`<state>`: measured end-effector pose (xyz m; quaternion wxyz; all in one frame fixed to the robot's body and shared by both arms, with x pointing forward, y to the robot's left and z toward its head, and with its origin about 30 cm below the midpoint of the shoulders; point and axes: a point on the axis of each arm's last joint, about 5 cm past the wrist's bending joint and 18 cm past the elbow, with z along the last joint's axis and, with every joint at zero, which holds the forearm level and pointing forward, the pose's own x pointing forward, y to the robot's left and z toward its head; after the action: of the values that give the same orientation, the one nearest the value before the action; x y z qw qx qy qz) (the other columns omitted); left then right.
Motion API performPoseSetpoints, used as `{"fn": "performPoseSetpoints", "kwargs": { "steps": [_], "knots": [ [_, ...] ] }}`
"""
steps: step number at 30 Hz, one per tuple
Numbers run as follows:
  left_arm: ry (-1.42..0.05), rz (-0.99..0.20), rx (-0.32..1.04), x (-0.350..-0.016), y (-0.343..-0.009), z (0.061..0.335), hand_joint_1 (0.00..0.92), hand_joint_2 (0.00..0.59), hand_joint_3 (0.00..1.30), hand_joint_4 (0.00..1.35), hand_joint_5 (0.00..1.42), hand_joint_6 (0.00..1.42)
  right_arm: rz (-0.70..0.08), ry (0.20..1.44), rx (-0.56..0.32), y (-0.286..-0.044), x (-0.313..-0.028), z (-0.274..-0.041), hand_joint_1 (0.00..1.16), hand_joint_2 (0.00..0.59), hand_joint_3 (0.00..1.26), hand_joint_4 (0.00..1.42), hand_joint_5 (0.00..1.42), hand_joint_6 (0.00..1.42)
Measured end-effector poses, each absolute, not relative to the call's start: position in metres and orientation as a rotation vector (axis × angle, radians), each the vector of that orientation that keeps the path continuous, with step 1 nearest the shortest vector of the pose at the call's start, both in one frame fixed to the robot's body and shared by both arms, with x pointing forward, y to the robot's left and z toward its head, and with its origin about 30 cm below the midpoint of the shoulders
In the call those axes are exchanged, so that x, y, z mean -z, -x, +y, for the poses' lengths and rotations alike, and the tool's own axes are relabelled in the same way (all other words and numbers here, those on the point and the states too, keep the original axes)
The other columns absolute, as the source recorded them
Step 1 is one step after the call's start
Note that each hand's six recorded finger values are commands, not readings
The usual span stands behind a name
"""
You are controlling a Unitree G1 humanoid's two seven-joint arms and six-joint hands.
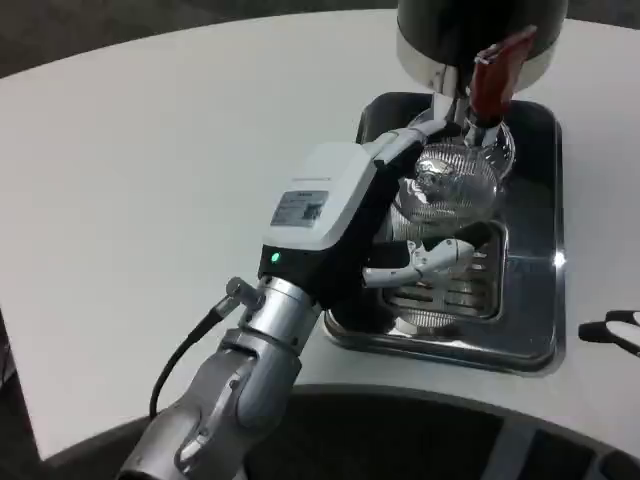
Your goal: Grasp the cup under the faucet to collect the drink, then remove the cup.
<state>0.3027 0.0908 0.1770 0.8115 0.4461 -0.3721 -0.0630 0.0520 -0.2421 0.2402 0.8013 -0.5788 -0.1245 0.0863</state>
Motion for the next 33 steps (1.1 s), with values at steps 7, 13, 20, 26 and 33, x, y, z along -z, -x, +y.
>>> {"fn": "performPoseSetpoints", "kwargs": {
  "steps": [7, 13, 20, 26, 33],
  "knots": [
    [-0.948, -0.795, 0.159, -0.178, -0.302, 0.092, 0.357, 0.181, 0.23, 0.21, 0.44, 0.83, -0.273, 1.237, -0.189, -0.053, -0.240, -0.241, 0.53, 0.431, 0.17, 0.10, 0.06, 0.06],
    [-0.924, -0.798, 0.169, -0.179, -0.302, 0.093, 0.357, 0.181, 0.23, 0.21, 0.45, 0.84, -0.284, 1.234, -0.197, -0.055, -0.239, -0.240, 0.53, 0.431, 0.17, 0.10, 0.06, 0.06],
    [-0.921, -0.808, 0.170, -0.180, -0.302, 0.093, 0.351, 0.174, 0.23, 0.21, 0.47, 0.87, -0.287, 1.241, -0.205, -0.058, -0.239, -0.239, 0.53, 0.431, 0.17, 0.10, 0.06, 0.06],
    [-0.916, -0.843, 0.164, -0.185, -0.301, 0.094, 0.345, 0.169, 0.21, 0.19, 0.48, 0.88, -0.283, 1.239, -0.204, -0.059, -0.238, -0.239, 0.53, 0.431, 0.17, 0.10, 0.06, 0.06],
    [-0.899, -0.867, 0.142, -0.190, -0.299, 0.098, 0.321, 0.158, 0.20, 0.17, 0.48, 0.85, -0.281, 1.235, -0.206, -0.060, -0.238, -0.238, 0.53, 0.431, 0.17, 0.10, 0.07, 0.06]
  ]
}}
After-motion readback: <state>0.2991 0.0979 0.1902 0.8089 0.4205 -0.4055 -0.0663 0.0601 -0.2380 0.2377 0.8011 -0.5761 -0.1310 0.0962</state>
